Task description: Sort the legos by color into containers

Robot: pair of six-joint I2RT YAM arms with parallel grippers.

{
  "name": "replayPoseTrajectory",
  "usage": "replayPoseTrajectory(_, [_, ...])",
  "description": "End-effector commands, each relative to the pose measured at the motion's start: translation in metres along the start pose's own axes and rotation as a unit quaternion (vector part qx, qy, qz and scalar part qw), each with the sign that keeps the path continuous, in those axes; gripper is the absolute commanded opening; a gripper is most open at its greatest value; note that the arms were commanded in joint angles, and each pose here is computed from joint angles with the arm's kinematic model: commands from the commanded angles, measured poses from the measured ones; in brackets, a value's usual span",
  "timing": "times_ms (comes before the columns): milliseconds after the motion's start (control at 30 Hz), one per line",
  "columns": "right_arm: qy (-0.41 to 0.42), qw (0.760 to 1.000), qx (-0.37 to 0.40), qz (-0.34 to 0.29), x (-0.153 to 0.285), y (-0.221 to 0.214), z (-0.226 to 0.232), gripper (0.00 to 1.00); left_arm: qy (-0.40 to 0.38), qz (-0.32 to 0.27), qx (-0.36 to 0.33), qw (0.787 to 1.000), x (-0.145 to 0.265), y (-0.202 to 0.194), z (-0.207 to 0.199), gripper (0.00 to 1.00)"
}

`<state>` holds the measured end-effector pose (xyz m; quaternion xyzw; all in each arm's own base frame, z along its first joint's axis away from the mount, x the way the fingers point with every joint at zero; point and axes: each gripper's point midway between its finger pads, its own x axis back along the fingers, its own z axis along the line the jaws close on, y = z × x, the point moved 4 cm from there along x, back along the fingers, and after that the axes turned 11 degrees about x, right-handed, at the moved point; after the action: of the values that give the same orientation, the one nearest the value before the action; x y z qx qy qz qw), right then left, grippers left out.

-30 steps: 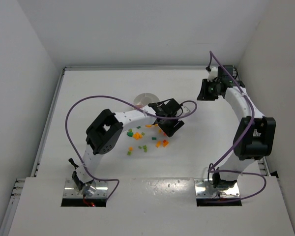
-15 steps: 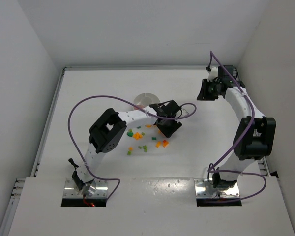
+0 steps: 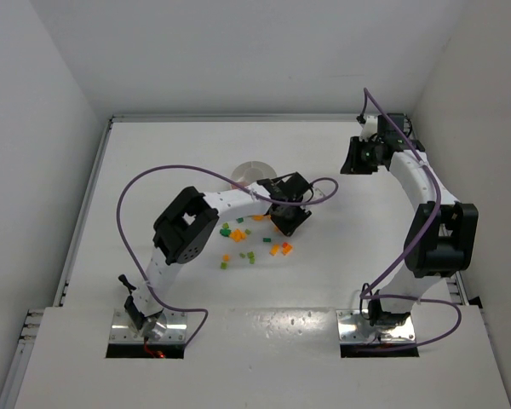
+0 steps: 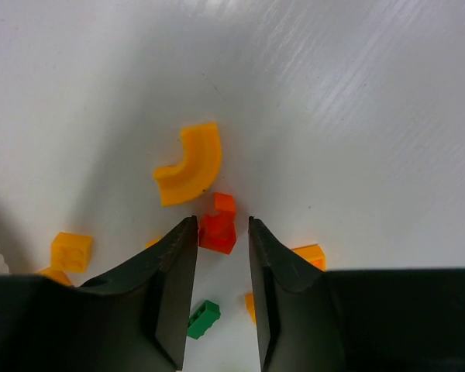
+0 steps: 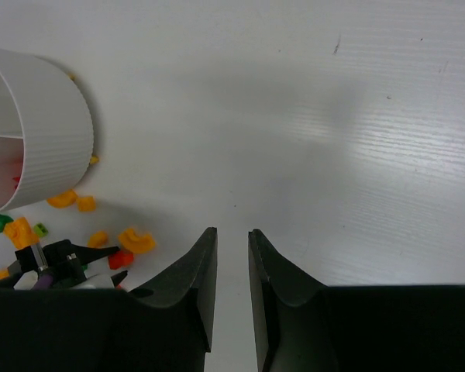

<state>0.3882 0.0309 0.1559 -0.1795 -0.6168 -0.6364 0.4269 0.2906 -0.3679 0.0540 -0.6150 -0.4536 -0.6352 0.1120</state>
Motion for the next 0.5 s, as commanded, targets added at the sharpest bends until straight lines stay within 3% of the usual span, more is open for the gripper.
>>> replayPoseTrajectory(0, [0.005, 1.000, 0.002, -0.028, 0.006, 0.016, 0.001, 0.23, -0.014, -0.003, 0.004, 1.000, 0.009, 0.001, -0.002, 0.37])
replayPoseTrajectory(467, [0.005, 1.000, 0.002, -0.028, 0.006, 0.016, 0.001, 0.23, -0.024, -0.001, -0.005, 1.000, 0.018, -0.005, -0.004, 0.26])
